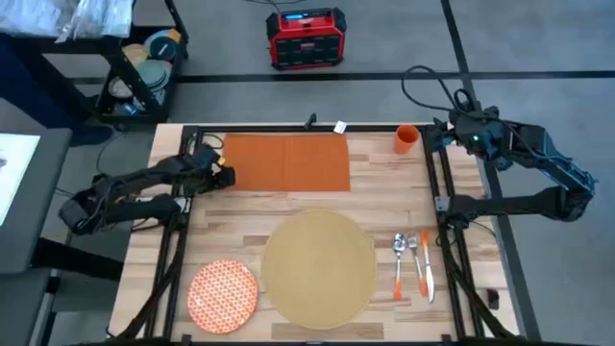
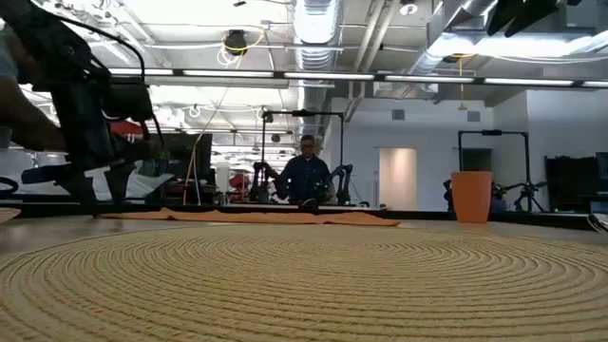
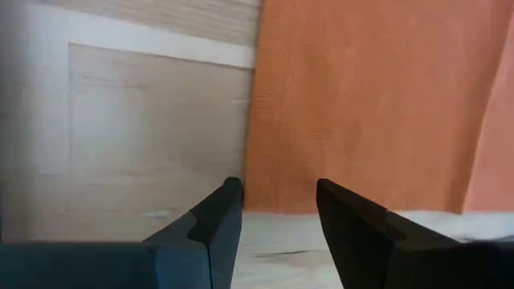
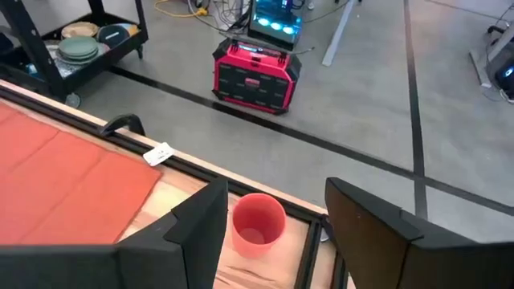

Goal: Set table place
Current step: Fold the orange table napkin

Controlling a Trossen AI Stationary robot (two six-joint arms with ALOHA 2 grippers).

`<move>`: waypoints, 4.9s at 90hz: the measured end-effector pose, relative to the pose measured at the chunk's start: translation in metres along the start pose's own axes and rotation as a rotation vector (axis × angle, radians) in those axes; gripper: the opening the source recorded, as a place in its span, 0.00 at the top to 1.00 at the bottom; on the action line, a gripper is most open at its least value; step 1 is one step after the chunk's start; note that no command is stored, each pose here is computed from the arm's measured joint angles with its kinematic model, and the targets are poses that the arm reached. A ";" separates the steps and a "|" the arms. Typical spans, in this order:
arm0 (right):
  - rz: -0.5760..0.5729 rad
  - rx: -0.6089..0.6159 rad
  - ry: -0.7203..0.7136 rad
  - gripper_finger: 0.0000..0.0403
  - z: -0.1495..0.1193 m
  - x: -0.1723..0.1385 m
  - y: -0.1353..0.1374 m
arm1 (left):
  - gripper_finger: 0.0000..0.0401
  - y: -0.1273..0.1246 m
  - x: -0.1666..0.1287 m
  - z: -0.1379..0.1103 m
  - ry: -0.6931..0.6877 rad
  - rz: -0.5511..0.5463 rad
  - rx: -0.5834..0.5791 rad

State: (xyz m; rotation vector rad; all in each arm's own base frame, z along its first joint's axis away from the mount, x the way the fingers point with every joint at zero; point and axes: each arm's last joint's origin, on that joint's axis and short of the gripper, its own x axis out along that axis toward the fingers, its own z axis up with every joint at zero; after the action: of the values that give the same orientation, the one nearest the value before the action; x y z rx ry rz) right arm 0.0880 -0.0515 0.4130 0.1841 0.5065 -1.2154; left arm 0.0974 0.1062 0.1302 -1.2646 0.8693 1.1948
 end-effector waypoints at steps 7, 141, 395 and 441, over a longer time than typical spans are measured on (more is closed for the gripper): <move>0.000 0.000 0.000 0.51 0.000 0.000 0.000 | 0.75 -0.002 0.004 0.001 0.001 0.003 0.016; -0.005 -0.011 0.010 0.63 -0.001 0.000 -0.001 | 1.00 -0.011 -0.115 0.019 -0.297 0.053 -0.061; 0.023 -0.053 0.068 0.60 -0.007 0.000 -0.002 | 0.94 -0.271 -0.049 -0.023 -0.072 -0.373 0.624; 0.057 -0.056 0.086 0.58 -0.007 0.000 -0.001 | 0.77 -0.292 0.006 -0.036 -0.040 -0.408 0.583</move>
State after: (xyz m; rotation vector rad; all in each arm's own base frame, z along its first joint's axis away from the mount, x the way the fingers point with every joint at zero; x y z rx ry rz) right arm 0.0853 -0.0486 0.4071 0.2027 0.6058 -1.1400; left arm 0.3865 0.0985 0.1866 -0.8749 0.8025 0.5778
